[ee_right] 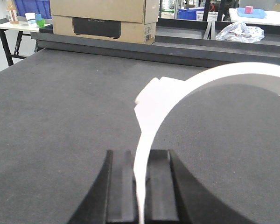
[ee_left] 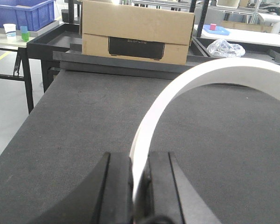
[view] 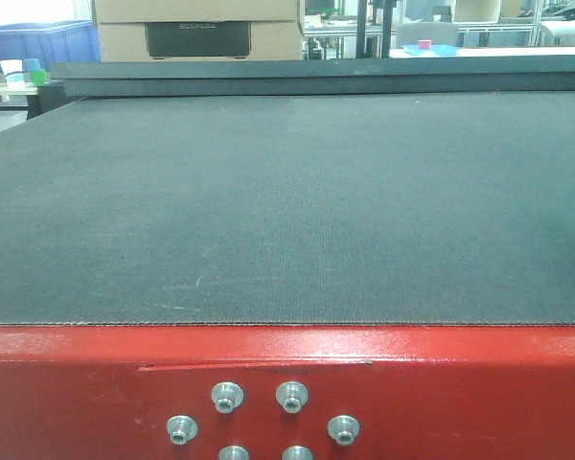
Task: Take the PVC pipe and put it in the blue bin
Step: 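Lift both held clamps up off the table, then drive the base away from the table toward the blue bin shelf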
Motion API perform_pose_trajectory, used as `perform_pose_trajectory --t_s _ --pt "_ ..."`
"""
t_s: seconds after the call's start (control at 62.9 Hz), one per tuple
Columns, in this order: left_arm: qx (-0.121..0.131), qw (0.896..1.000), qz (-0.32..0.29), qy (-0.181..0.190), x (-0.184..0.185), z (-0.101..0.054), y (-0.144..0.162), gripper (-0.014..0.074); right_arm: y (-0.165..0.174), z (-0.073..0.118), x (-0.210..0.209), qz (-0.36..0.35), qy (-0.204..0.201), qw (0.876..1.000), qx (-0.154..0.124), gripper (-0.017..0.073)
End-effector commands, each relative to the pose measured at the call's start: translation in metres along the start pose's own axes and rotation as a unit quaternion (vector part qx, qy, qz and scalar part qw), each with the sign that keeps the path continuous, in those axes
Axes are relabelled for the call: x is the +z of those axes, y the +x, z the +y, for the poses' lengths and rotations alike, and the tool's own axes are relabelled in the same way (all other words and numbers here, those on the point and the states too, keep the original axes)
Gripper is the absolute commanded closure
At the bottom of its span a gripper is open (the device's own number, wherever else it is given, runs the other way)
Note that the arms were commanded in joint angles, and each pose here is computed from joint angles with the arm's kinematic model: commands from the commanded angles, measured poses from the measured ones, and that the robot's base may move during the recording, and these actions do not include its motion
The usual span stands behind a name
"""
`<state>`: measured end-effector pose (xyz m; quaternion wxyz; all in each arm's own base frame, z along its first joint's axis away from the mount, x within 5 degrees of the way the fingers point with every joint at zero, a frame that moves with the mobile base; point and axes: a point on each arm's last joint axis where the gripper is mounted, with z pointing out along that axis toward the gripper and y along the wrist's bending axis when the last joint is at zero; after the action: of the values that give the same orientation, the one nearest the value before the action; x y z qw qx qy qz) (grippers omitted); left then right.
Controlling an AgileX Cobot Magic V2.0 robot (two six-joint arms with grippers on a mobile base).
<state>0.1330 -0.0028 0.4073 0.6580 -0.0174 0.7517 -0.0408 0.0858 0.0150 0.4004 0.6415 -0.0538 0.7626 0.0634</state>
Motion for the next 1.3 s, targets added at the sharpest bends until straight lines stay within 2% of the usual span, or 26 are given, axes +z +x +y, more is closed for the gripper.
perform_pose_trajectory --t_s 0.0,1.289 --pt "-0.002 1.0 -0.014 0.002 -0.0021 -0.0006 -0.003 0.0704 -0.002 -0.0006 -0.0014 -0.015 0.004 1.0 -0.006 0.0727" --pt "-0.002 1.0 -0.018 0.002 -0.002 -0.0006 -0.0038 0.0704 -0.002 -0.0006 -0.0014 -0.015 0.004 1.0 -0.006 0.0727"
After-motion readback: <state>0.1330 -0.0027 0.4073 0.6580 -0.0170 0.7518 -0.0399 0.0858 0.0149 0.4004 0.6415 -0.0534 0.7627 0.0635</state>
